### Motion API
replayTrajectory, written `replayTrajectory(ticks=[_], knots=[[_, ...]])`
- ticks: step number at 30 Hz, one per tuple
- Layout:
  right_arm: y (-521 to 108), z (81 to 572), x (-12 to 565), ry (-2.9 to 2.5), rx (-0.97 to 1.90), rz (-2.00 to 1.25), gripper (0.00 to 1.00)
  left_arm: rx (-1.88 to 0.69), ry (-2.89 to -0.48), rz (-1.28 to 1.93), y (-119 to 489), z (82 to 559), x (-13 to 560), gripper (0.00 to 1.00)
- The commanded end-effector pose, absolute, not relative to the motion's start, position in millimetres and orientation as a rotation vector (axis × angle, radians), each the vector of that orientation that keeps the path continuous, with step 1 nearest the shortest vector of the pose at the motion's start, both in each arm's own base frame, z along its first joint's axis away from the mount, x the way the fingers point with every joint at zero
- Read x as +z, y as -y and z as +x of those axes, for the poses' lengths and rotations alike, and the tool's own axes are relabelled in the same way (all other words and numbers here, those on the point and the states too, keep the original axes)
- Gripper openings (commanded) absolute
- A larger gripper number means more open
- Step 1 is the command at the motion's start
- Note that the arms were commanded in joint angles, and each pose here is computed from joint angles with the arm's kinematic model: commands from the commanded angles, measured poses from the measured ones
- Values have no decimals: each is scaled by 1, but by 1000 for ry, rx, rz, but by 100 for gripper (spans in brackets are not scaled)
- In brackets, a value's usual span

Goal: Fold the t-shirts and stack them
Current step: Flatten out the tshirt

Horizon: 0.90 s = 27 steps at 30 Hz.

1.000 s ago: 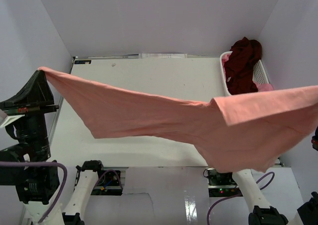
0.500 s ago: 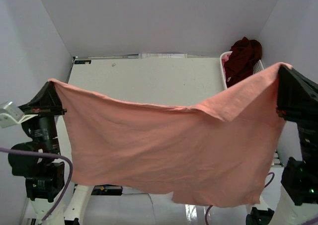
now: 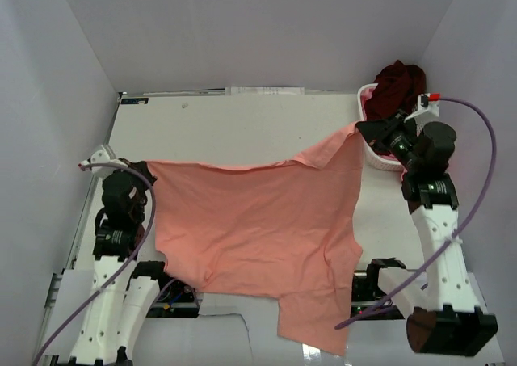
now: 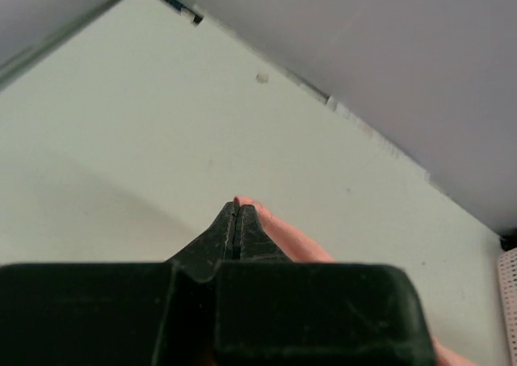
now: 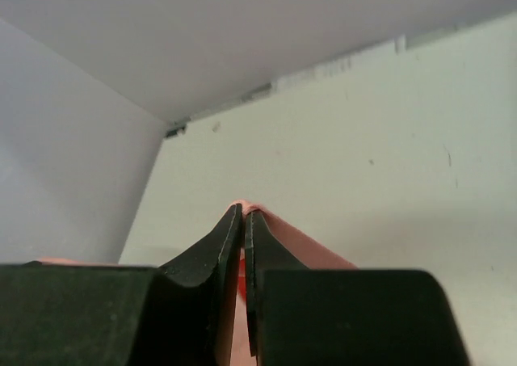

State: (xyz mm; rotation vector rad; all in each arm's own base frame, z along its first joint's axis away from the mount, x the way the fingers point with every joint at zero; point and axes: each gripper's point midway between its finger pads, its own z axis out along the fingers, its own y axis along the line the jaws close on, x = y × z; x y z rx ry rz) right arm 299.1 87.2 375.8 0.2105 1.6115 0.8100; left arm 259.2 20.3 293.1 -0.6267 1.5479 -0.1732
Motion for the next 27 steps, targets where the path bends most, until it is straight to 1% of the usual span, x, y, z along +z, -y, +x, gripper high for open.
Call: replayTrajectory(ticks=[1, 2, 3, 5, 6, 9, 10, 11, 14, 15, 16, 17, 18, 19, 20, 21, 23, 27], knots=[[-94, 331, 328, -1764, 825, 212, 8, -171, -1611, -739, -21, 282, 246, 0], [-96, 338, 321, -1803, 817, 202, 8, -172, -1627, -749, -20, 288, 237, 0], [-97, 355, 294, -1889, 805, 219, 8, -159, -1657, -765, -20, 301, 222, 0], [-109, 369, 283, -1944, 806, 164, 8, -141, -1696, -789, -20, 314, 203, 0], [-115, 383, 259, -2014, 808, 173, 8, -129, -1739, -814, -19, 326, 186, 0], [-124, 413, 228, -2099, 799, 150, 8, -107, -1755, -850, -20, 347, 176, 0], [-126, 420, 221, -2117, 802, 146, 8, -82, -1791, -854, -20, 355, 163, 0], [-129, 433, 212, -2134, 807, 144, 8, -85, -1770, -847, -20, 366, 171, 0], [-135, 453, 201, -2164, 794, 134, 8, -25, -1804, -821, -24, 384, 162, 0], [-137, 467, 197, -2170, 785, 124, 8, -35, -1765, -807, -24, 396, 176, 0], [-138, 474, 195, -2174, 769, 122, 8, -14, -1772, -794, -26, 402, 176, 0], [-139, 482, 180, -2202, 766, 128, 8, 13, -1807, -792, -26, 409, 164, 0], [-139, 489, 180, -2200, 759, 119, 8, 10, -1792, -781, -26, 419, 174, 0], [-138, 501, 189, -2186, 744, 116, 8, 26, -1804, -762, -26, 424, 171, 0], [-137, 509, 175, -2215, 722, 113, 8, 43, -1817, -764, -28, 432, 166, 0], [-135, 520, 185, -2199, 699, 112, 8, 51, -1825, -763, -29, 436, 162, 0], [-133, 532, 172, -2227, 670, 117, 8, 63, -1847, -746, -29, 444, 152, 0], [-128, 555, 167, -2238, 621, 118, 8, 54, -1851, -747, -30, 457, 142, 0]])
